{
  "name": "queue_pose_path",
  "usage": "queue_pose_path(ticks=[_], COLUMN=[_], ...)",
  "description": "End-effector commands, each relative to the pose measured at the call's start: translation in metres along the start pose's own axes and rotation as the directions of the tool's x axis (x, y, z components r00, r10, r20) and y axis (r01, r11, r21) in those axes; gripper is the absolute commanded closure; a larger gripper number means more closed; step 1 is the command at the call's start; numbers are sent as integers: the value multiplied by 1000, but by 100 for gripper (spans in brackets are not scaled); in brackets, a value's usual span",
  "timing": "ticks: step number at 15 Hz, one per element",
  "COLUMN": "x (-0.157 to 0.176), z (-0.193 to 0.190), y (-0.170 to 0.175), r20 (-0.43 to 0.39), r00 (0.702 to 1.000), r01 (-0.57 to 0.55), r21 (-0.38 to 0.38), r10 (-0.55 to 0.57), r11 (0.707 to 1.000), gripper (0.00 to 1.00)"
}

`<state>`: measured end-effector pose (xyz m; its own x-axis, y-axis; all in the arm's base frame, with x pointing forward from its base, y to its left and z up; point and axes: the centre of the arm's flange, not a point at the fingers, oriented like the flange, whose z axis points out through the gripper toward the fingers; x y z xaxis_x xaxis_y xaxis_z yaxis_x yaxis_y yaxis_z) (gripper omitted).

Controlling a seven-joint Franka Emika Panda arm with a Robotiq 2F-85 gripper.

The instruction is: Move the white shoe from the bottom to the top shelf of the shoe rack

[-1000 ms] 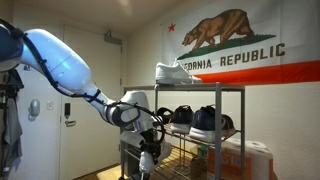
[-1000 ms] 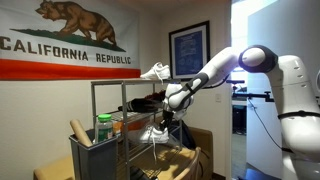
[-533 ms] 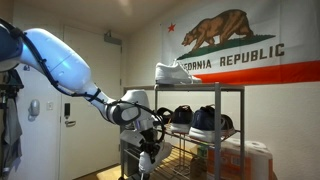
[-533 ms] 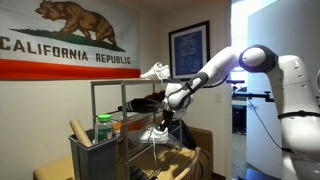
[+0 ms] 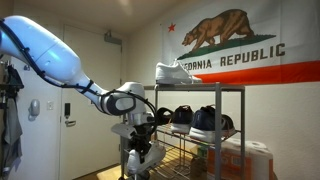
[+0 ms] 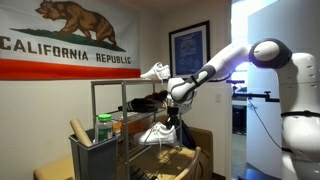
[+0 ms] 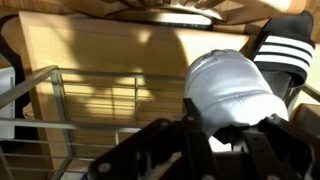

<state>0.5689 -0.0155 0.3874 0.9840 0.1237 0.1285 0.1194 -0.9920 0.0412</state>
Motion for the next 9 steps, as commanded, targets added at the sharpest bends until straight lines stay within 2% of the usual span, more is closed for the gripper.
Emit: queue_pose_path(ticks=[1,6,9], x=[-50,-102,-115], z=[-52,-96,-119], y=[-15,-23,-26], r20=[79,198,235], r00=[997,980,971], r01=[22,34,52], r21=[-16,-22,-23], r10=[-21,-29,-46], r11=[1000,999,998], gripper=[93,93,93])
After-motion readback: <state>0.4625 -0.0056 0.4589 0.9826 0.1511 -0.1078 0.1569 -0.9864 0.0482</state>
